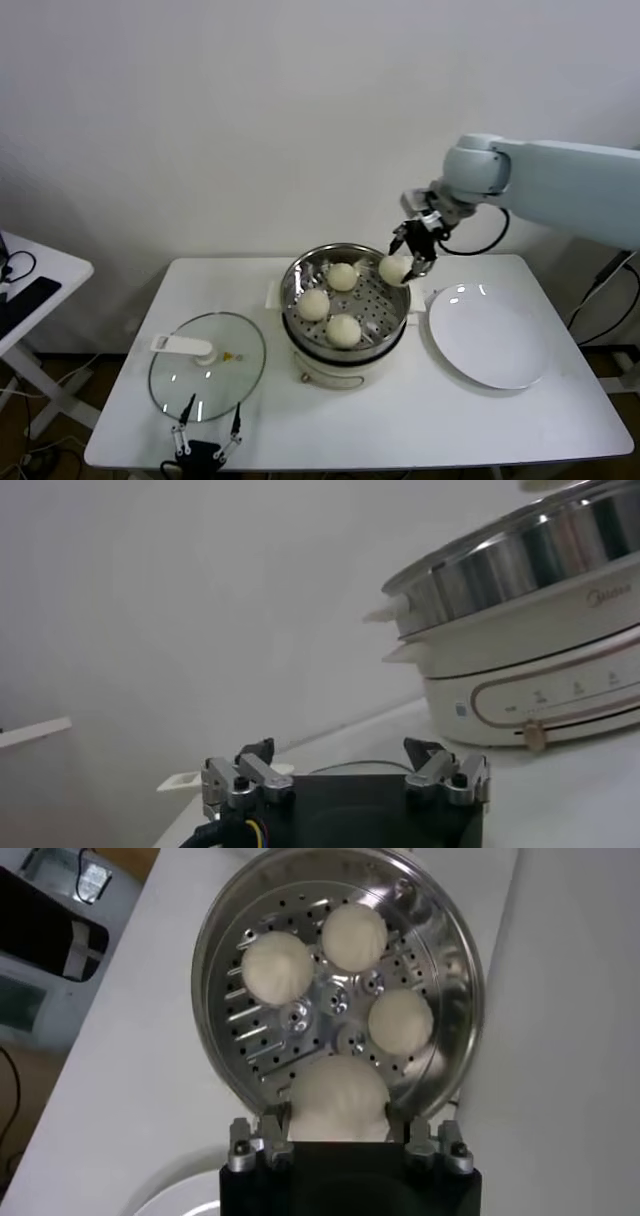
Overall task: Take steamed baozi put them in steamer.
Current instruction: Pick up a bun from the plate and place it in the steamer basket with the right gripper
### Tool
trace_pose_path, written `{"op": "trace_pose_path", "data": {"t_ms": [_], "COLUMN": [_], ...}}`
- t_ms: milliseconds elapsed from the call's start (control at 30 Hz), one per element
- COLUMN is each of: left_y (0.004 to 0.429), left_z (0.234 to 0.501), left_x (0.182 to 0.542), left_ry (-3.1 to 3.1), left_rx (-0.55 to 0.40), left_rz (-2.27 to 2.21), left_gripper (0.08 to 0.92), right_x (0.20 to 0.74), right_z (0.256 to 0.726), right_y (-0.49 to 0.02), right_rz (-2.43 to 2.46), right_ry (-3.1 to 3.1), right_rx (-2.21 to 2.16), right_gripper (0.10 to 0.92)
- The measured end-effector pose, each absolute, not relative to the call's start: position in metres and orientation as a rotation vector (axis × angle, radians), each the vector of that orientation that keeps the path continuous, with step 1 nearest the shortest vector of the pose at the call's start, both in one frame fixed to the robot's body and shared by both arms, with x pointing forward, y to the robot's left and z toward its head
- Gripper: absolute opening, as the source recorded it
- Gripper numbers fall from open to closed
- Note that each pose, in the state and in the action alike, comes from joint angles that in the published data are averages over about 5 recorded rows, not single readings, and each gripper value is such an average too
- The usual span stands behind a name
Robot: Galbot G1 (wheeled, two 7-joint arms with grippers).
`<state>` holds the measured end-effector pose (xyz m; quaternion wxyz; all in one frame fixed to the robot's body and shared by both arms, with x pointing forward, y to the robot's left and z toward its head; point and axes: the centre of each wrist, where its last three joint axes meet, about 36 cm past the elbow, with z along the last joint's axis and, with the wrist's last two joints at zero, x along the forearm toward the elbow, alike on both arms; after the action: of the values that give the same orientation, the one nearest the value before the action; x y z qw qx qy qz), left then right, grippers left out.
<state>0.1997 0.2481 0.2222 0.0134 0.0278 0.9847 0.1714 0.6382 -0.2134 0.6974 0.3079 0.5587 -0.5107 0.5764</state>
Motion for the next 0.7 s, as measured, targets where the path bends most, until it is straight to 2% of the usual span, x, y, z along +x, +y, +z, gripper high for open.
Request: {"op": "trace_pose_path", "data": {"t_ms": [700], "left_y": [0.251], "left_z": [0.219], "left_x": [0.199], "left_ry": [3.076], "left_rx": [0.083], "left_rz": [0.538], "left_gripper": [0.823], "right_x": [0.65], "right_z": [0.608], "right_y": [-0.181], "right_rz": [1.515], "right_ry": [-1.293], "right_rx": [1.488], "right_gripper": [0.649]}}
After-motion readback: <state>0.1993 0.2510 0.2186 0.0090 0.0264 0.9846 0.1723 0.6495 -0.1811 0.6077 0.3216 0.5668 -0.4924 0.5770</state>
